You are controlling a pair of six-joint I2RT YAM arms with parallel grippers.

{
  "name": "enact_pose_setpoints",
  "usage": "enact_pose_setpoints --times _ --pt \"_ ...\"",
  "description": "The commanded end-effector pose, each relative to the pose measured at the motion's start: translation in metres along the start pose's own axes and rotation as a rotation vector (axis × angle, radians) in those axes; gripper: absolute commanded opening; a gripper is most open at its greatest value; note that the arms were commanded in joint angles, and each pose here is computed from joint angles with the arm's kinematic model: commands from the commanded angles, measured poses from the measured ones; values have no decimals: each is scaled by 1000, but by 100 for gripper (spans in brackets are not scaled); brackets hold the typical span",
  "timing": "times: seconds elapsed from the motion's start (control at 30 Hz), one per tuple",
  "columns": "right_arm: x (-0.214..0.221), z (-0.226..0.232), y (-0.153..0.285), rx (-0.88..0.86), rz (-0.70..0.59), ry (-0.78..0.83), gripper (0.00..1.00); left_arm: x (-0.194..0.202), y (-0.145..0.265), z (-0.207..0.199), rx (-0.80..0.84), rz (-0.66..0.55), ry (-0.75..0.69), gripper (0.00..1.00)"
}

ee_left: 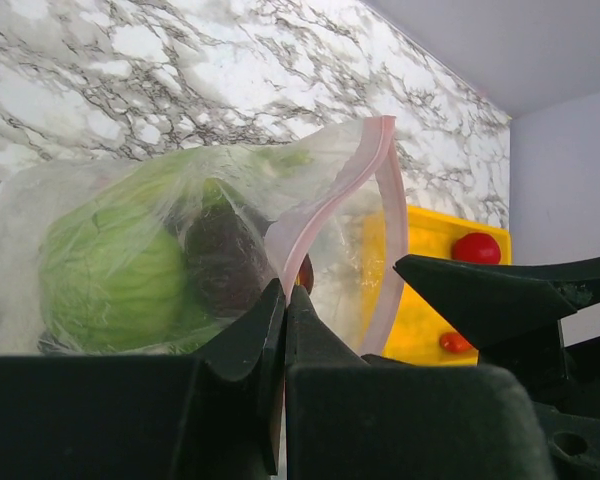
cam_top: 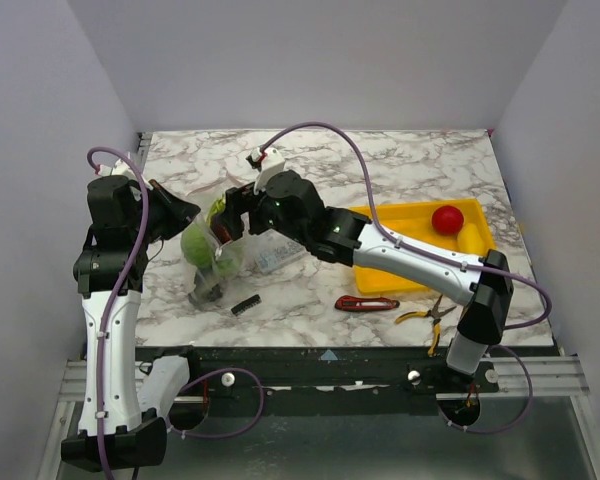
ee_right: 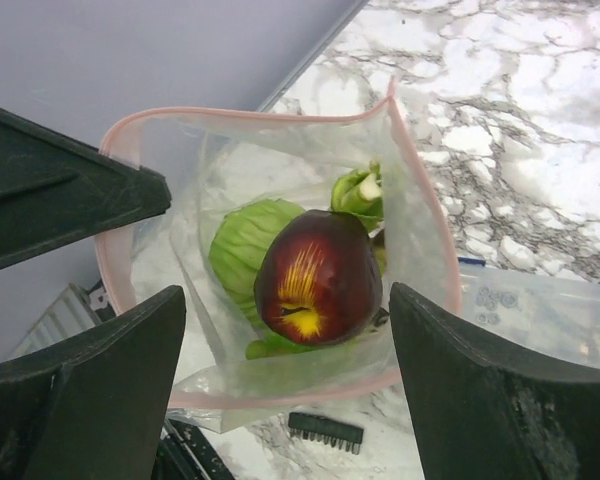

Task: Place the food in the zip-top bag and seal the zipper
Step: Place the fake fruit in the zipper food storage bag, then pick up the fake vegetable from the bin.

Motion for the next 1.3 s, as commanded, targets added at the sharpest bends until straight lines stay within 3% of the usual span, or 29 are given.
enact_pose_setpoints --times 0.0,0.17,0.33,0.7,0.93,0.97,1.13,1.27 --pt "-14 -12 11 84 -12 31 85 -4 7 -15 55 -14 -18 0" --pt "-13 -44 31 237 -25 55 85 -3 7 -15 57 -13 -16 0" --pt "10 -108 62 435 21 44 83 -5 8 -17 67 -21 -17 0" --pt "121 -277 181 953 315 -329 83 -3 13 -30 149 -35 -1 0" --pt "169 -325 238 1154 390 -573 90 -3 13 -34 156 -31 -42 0" --pt "174 -332 245 1189 392 -596 95 0 13 -35 162 -22 -47 0" --pt "207 -356 265 1260 458 -691 97 9 4 -31 134 18 -79 0" --pt "224 -373 288 1378 506 -671 98 20 0 -37 147 69 -107 0"
Point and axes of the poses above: each gripper's point midway between its finger pads, its own y axis back along the fingers, its own z axis along the line the jaws close on, x = y × z, the point moved 1 cm from there along y, back along the fingers, and after that the axes turned 9 degrees about y, right-handed, at the moved point
